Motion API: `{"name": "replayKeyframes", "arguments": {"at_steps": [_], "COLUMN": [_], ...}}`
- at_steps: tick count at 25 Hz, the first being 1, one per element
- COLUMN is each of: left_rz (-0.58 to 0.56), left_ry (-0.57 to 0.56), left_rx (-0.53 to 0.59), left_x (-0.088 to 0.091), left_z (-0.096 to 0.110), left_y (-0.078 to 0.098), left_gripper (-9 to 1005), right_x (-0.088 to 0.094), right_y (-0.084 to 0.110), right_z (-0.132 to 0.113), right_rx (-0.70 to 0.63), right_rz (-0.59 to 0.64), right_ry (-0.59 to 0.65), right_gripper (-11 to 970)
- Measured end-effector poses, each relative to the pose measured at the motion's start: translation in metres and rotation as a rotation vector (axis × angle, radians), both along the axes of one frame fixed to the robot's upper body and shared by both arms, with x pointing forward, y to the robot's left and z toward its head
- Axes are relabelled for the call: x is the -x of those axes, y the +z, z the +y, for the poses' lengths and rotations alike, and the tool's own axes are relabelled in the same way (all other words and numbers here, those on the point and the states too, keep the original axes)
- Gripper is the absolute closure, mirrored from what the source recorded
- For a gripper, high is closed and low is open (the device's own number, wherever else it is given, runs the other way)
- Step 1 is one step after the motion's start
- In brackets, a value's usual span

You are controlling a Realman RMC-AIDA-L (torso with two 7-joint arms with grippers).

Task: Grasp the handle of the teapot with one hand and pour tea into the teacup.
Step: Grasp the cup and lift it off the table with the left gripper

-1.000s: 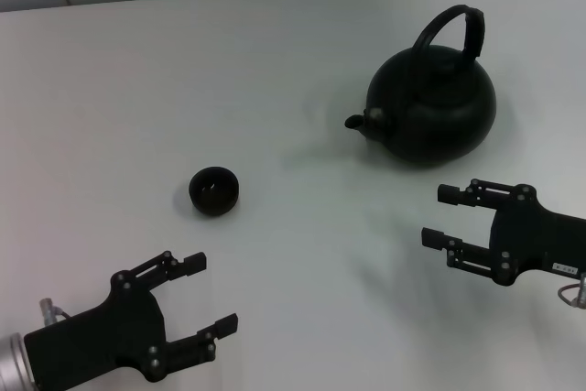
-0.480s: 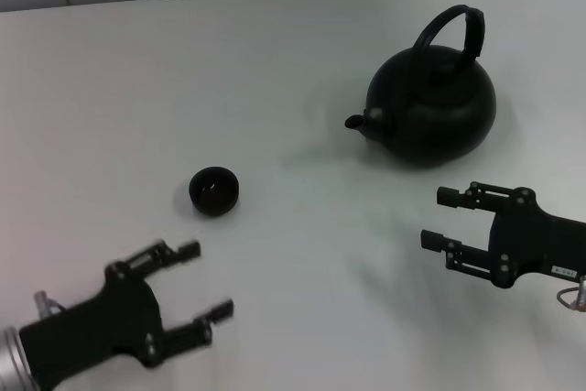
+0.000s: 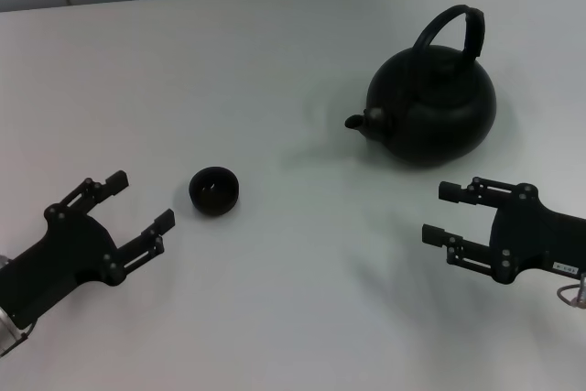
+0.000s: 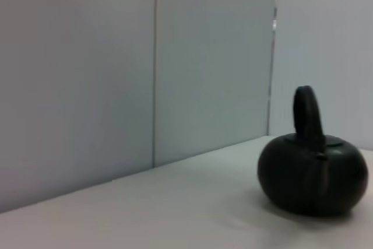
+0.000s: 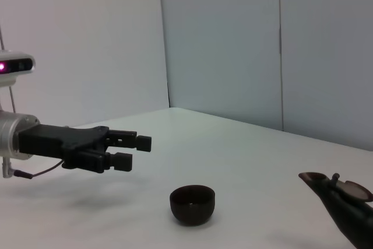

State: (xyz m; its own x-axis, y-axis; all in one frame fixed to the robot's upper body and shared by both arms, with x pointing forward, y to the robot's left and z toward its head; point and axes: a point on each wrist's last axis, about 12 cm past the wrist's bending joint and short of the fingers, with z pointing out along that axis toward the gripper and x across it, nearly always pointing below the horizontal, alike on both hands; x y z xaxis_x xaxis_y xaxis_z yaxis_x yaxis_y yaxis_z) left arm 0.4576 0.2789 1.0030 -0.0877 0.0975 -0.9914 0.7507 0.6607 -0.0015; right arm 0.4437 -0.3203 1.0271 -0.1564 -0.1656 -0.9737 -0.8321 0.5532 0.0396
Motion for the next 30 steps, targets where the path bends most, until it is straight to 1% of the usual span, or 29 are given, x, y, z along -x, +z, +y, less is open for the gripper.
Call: {"name": "replayKeyframes", "arguments": {"at_steps": [5, 7, 10, 12, 15, 19, 24, 26, 29, 30], "left_rz": [-0.020, -0.013, -0.007, 0.003, 0.009, 0.010, 0.022, 0.035, 0.037, 0.037], "left_ry": [-0.029, -0.061, -0.072, -0.085, -0.087, -0.089, -0.096, -0.099, -0.101, -0.107], "left_rx": [-0.019, -0.037, -0.051, -0.081, -0.097, -0.107, -0.119, -0.132, -0.136, -0.141], "left_x": [0.001, -0.001, -0.003, -0.008, -0.011, -0.014, -0.022, -0.028, -0.030, -0.034], "left_z": [-0.003, -0.008, -0.011, -0.014, -0.016, -0.017, -0.024, -0.029, -0.030, -0.033], "left_y": [0.000, -0.002, -0.002, -0.004, -0.005, -0.005, -0.006, -0.007, -0.007, -0.005], "left_gripper": [196, 197, 199, 200, 201, 203, 206, 207, 209, 209], "right_x": [0.000, -0.001, -0.001, -0.002, -0.002, -0.002, -0.002, -0.002, -0.002, -0.002], "right_y": [-0.001, -0.001, -0.001, -0.001, -0.001, -0.001, -0.001, -0.001, -0.001, -0.001], "right_z": [0.003, 0.003, 0.003, 0.003, 0.004, 0.004, 0.004, 0.004, 0.004, 0.004], "right_rx": [-0.018, -0.018, -0.018, -0.018, -0.019, -0.019, -0.020, -0.021, -0.021, -0.021], "right_rz": [0.006, 0.006, 0.005, 0.005, 0.005, 0.005, 0.005, 0.005, 0.005, 0.005], "right_ry": [-0.006, -0.006, -0.005, -0.005, -0.004, -0.003, -0.002, -0.002, -0.002, -0.002], "right_gripper": [356, 356, 356, 356, 356, 356, 356, 356, 356, 356]}}
